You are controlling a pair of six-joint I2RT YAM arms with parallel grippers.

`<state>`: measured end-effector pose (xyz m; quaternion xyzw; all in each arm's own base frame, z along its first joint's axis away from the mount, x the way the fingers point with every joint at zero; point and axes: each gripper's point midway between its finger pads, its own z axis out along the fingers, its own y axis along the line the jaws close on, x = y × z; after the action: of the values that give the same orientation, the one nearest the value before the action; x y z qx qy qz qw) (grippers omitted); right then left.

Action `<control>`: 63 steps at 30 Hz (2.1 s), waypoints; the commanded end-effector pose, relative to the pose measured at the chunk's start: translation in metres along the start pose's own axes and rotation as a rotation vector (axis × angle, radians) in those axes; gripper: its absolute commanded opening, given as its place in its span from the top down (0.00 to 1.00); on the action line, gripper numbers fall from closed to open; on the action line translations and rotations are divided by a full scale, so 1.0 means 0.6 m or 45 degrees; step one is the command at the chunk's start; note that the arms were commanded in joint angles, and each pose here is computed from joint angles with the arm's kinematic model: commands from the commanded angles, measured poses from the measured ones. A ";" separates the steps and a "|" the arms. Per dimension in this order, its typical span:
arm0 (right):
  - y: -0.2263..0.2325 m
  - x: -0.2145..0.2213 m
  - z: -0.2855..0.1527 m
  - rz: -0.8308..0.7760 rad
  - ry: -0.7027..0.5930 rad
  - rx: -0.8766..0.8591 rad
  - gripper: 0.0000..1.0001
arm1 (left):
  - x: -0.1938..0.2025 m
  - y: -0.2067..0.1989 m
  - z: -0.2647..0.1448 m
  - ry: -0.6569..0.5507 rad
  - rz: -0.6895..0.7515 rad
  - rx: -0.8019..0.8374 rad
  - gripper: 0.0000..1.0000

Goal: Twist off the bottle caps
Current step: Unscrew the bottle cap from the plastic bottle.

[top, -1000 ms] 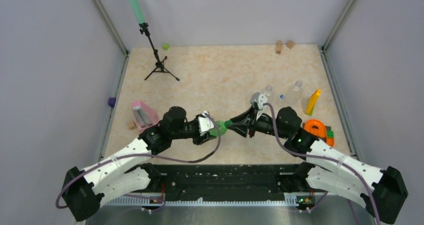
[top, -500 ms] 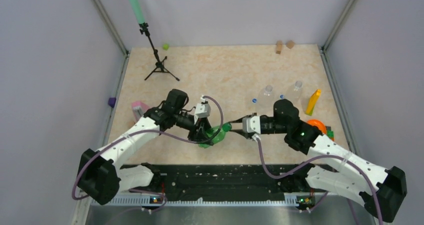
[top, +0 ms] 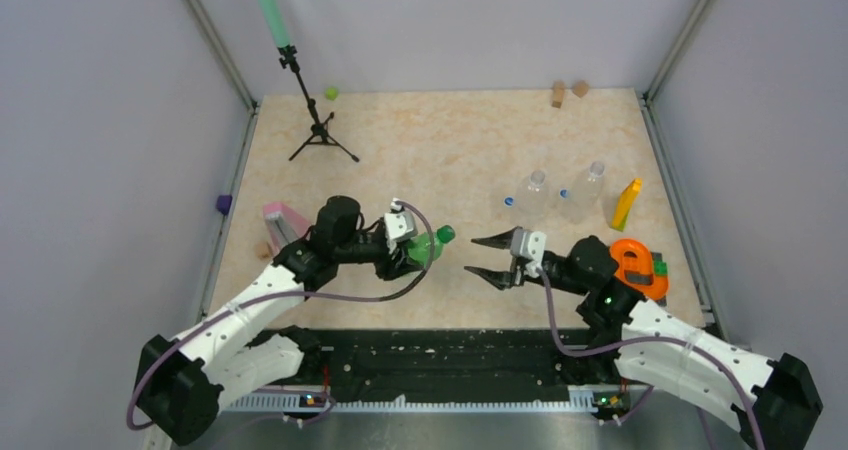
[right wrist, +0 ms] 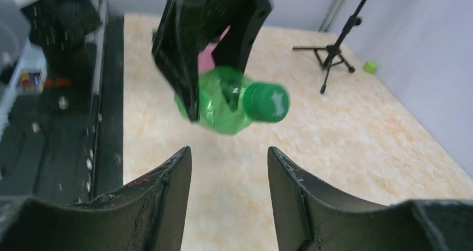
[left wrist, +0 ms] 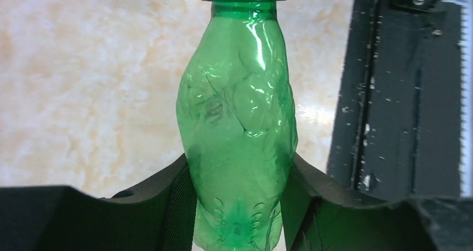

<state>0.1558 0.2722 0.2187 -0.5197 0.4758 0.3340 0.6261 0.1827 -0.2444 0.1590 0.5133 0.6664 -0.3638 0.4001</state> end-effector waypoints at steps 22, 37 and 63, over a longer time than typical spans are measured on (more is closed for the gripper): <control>-0.073 -0.085 0.017 1.509 -0.085 0.495 0.45 | -0.065 0.032 -0.028 -0.077 0.638 -0.544 1.00; -0.059 -0.066 0.065 1.552 -0.009 0.371 0.62 | -0.055 0.033 -0.014 -0.003 0.653 -0.514 1.00; -0.035 -0.058 0.054 1.455 0.054 0.268 0.90 | -0.058 0.026 -0.009 -0.018 0.633 -0.480 1.00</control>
<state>0.1837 0.2985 0.2334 -0.0724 0.7572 0.5346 0.3682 0.2008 -0.2412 0.1728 0.5837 0.5865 -0.1153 0.5496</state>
